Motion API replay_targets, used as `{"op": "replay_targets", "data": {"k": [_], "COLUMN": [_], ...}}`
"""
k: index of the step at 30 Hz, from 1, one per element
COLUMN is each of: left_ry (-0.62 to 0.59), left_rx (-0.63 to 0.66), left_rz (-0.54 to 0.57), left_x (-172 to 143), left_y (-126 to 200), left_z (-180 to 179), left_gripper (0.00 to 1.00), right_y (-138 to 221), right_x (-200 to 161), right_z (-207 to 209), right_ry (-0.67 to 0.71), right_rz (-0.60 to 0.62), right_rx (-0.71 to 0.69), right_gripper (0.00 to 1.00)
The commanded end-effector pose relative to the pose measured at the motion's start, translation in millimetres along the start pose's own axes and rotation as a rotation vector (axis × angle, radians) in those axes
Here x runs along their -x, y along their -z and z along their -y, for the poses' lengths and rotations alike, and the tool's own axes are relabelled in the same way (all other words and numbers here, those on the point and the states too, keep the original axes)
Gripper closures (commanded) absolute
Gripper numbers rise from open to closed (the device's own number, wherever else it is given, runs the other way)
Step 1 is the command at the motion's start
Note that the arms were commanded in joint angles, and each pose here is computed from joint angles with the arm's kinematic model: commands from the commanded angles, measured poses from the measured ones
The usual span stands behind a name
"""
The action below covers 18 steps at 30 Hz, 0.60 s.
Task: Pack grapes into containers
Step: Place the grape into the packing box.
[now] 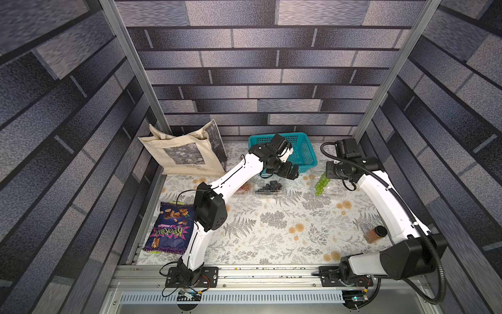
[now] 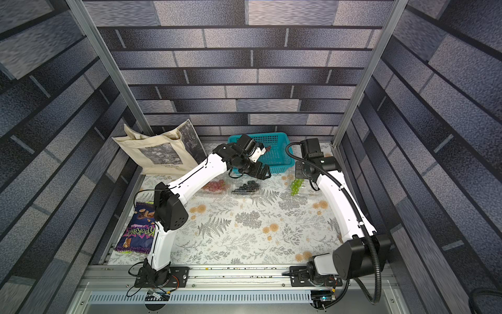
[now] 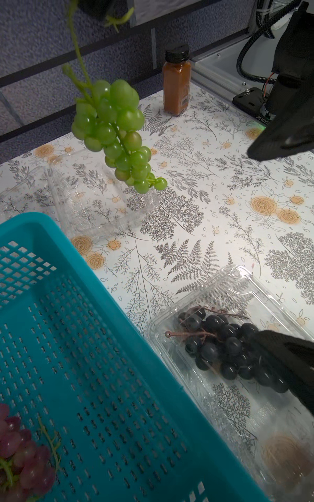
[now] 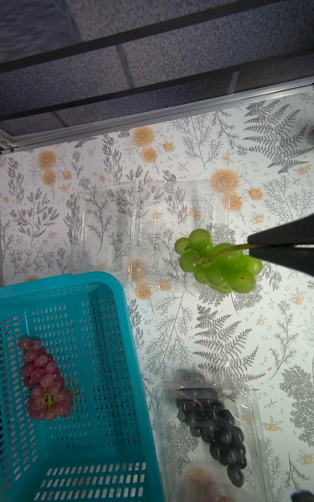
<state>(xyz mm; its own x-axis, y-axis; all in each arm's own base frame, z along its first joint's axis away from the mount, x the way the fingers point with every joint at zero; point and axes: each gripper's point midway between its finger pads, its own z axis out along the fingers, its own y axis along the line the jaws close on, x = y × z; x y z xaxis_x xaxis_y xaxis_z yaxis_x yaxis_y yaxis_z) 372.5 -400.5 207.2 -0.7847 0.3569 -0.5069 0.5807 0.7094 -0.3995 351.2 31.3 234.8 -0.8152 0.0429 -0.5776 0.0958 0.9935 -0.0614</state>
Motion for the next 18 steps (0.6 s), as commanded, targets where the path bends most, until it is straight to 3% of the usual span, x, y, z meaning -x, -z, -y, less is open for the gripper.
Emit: {"op": "replay_targets", "data": {"k": [1,18], "left_ry": [-0.009,0.003], "left_rx": [-0.056,-0.074], "left_rz": [0.081,0.068], "left_x": [12.8,6.3], "left_y": [25.9,16.3], "left_z": [23.8,26.9], "left_gripper": [0.0,0.0], "right_y": [2.9,-1.5], "right_x": [2.5,-1.7], "right_z": [10.7,0.7], "right_ry": [-0.049,-0.186], "right_rz": [0.035,0.011], "right_rx": [-0.025,0.086], "right_gripper": [1.0,1.0]}}
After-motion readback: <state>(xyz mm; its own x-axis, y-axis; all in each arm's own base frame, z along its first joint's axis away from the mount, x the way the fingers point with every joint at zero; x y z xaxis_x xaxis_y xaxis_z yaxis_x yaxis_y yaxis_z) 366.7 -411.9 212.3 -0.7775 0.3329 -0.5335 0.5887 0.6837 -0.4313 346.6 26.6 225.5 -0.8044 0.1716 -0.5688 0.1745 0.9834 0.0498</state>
